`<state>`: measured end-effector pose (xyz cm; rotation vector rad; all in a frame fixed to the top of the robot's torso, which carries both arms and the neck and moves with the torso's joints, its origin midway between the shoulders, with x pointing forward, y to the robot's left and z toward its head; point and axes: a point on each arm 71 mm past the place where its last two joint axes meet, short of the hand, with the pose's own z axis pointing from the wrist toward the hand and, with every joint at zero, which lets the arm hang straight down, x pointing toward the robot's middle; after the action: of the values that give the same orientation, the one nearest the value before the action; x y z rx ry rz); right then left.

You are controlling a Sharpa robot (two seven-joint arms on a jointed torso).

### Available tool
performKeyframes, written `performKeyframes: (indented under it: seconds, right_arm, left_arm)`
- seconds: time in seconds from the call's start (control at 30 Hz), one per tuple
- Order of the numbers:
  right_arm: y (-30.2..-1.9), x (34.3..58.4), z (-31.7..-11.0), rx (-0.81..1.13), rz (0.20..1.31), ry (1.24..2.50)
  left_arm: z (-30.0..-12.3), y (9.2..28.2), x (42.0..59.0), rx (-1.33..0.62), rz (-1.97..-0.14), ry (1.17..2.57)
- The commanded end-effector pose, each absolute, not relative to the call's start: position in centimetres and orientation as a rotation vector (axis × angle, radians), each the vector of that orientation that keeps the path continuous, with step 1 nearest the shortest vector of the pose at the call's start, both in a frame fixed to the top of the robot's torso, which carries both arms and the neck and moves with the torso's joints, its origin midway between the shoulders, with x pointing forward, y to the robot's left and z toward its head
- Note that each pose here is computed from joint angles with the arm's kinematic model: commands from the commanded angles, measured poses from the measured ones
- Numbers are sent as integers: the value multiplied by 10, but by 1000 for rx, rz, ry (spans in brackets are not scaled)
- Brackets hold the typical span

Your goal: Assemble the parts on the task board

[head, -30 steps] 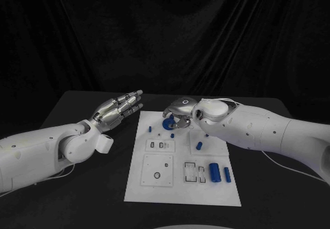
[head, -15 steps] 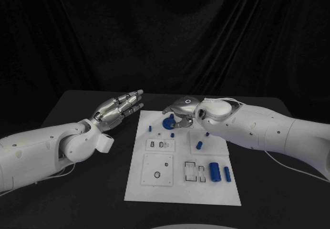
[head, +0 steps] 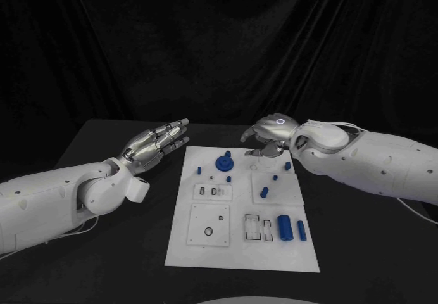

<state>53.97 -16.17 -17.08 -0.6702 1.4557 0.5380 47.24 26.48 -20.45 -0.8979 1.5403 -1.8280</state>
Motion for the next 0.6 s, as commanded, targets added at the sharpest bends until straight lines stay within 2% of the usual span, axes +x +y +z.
performKeyframes:
  seconds: [0.03, 0.27, 0.6]
  right_arm:
    - [-181, 539, -159, -583, 508, 1415]
    - [-214, 532, -153, -519, 460, 1420]
    - [-239, 529, -153, -454, 396, 1446]
  left_arm:
    - [-204, 264, 472, -894, -1847, 1539]
    - [-205, 265, 472, -897, -1845, 1542]
    - [-208, 265, 471, -902, -1845, 1544]
